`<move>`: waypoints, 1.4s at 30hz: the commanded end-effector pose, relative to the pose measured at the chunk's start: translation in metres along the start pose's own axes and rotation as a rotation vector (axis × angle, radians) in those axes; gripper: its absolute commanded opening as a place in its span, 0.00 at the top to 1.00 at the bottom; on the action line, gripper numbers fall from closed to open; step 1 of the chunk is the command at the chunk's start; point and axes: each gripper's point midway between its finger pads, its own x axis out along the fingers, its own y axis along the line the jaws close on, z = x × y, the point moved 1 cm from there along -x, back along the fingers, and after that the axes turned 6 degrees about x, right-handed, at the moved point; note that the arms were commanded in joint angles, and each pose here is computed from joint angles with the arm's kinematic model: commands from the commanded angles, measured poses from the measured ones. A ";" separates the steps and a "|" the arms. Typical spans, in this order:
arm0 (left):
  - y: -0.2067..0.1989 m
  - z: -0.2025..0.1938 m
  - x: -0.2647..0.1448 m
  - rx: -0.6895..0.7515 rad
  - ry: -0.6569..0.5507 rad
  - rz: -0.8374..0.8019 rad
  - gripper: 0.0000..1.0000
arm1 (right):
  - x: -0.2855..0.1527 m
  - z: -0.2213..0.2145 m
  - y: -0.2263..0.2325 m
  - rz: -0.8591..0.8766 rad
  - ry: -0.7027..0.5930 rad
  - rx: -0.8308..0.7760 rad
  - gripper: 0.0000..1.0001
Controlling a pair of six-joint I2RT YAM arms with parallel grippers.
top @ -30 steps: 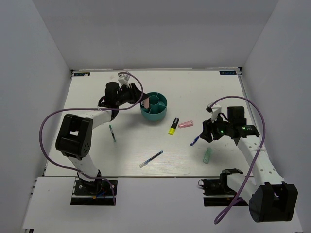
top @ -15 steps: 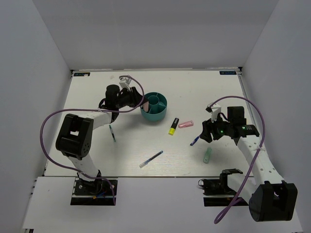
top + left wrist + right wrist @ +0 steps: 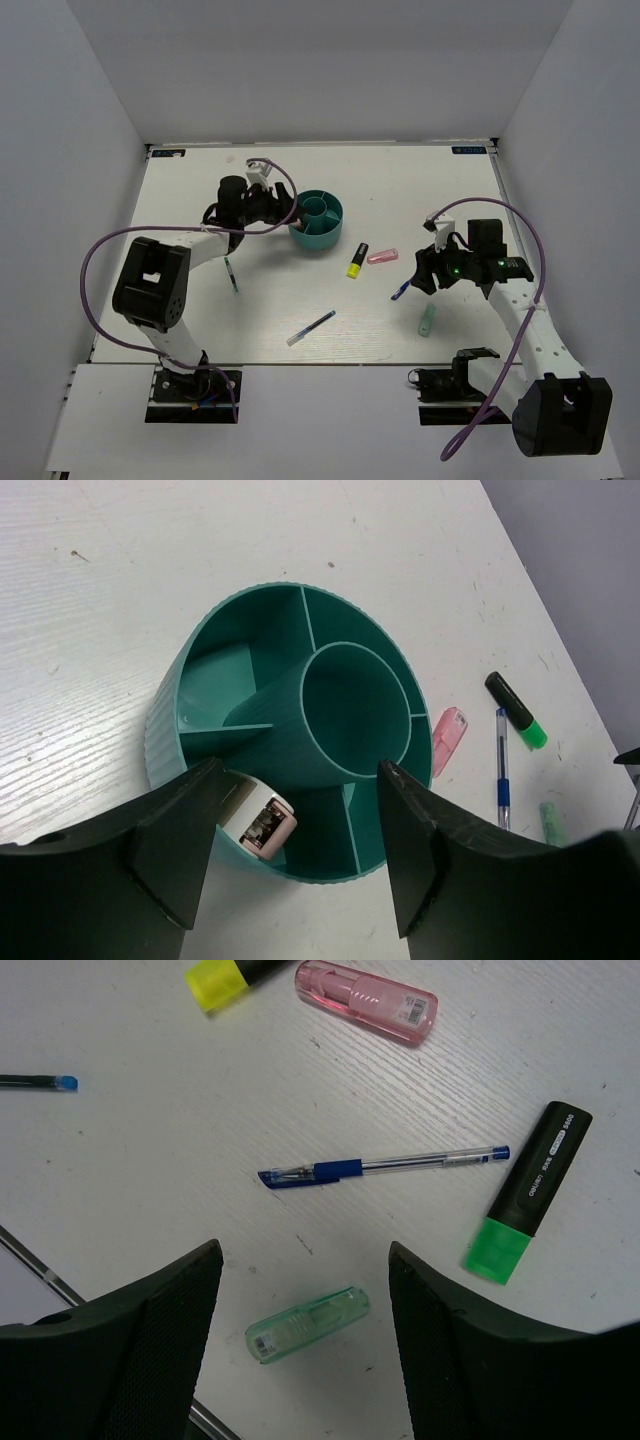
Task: Sort the stationery into containers
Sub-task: Place the stationery into the container, then grab a piece of stationery with the left arm
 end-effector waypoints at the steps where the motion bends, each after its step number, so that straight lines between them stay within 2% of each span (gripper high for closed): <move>1: -0.017 0.045 -0.012 0.075 -0.069 0.003 0.27 | -0.002 0.003 0.003 0.013 -0.003 -0.013 0.30; 2: -0.016 0.045 -0.015 0.061 -0.054 0.026 0.28 | -0.003 0.003 0.001 0.006 -0.004 -0.012 0.28; 4: -0.028 0.067 -0.029 0.098 -0.099 0.041 0.30 | -0.002 0.002 0.001 0.005 -0.002 -0.013 0.28; 5: -0.027 0.073 -0.034 0.114 -0.094 0.079 0.43 | -0.003 0.003 0.000 -0.001 -0.006 -0.014 0.32; 6: -0.038 0.076 -0.049 0.130 -0.074 0.106 0.58 | -0.003 0.003 0.001 0.000 -0.006 -0.009 0.40; 7: -0.017 0.067 -0.058 0.103 -0.029 0.261 0.76 | -0.003 0.003 0.001 -0.004 -0.007 -0.009 0.58; 8: -0.018 0.075 -0.067 0.100 -0.033 0.316 0.98 | -0.004 0.007 -0.002 -0.020 -0.016 -0.017 1.00; 9: -0.025 0.077 -0.077 0.098 -0.028 0.357 1.00 | -0.004 0.007 -0.003 -0.027 -0.019 -0.004 1.00; 10: -0.002 0.052 -0.104 0.050 0.093 0.559 1.00 | -0.003 0.008 -0.005 -0.038 -0.020 -0.001 1.00; 11: 0.000 0.051 -0.115 0.031 0.121 0.616 1.00 | -0.003 0.015 -0.007 -0.049 -0.040 -0.013 1.00; 12: 0.004 0.041 -0.121 -0.058 0.157 0.671 1.00 | -0.002 0.017 -0.007 -0.046 -0.034 0.003 0.73; 13: 0.011 0.005 -0.153 -0.111 0.339 0.789 0.91 | -0.001 0.022 -0.007 -0.039 -0.030 0.014 0.42; 14: 0.020 -0.005 -0.164 -0.154 0.375 0.842 0.76 | -0.004 0.028 -0.004 -0.025 -0.028 0.020 0.19; 15: 0.024 -0.029 -0.177 -0.190 0.463 0.877 0.47 | 0.004 0.026 -0.004 0.000 0.008 0.041 0.14; 16: 0.028 -0.039 -0.182 -0.210 0.483 0.891 0.38 | 0.003 0.037 -0.002 0.018 -0.003 0.041 0.27; 17: 0.036 -0.064 -0.192 -0.272 0.539 0.902 0.32 | 0.000 0.044 0.002 0.041 0.004 0.060 0.62; 18: 0.036 -0.072 -0.193 -0.313 0.545 0.900 0.29 | 0.007 0.049 -0.002 0.051 0.033 0.082 1.00; 21: 0.046 -0.089 -0.192 -0.398 0.571 0.913 0.29 | 0.011 0.059 -0.002 0.065 0.063 0.126 0.99; 22: 0.047 -0.090 -0.190 -0.405 0.571 0.914 0.34 | 0.014 0.059 -0.004 0.065 0.075 0.147 0.80; 23: 0.052 -0.088 -0.188 -0.418 0.565 0.929 0.36 | 0.017 0.058 -0.003 0.069 0.088 0.150 0.67; 24: 0.056 -0.087 -0.185 -0.419 0.570 0.934 0.39 | 0.017 0.061 -0.004 0.067 0.084 0.145 0.60; 25: 0.060 -0.083 -0.184 -0.409 0.564 0.951 0.43 | 0.019 0.061 -0.004 0.066 0.085 0.150 0.58; 32: 0.086 -0.091 -0.165 -0.427 0.631 1.023 0.48 | 0.021 0.048 -0.001 0.074 0.096 0.175 0.58; 35: 0.100 -0.093 -0.160 -0.422 0.651 1.048 0.53 | 0.020 0.048 -0.001 0.073 0.091 0.166 0.58; 42: 0.117 -0.095 -0.158 -0.427 0.679 1.068 0.55 | 0.019 0.045 -0.004 0.055 0.090 0.158 0.58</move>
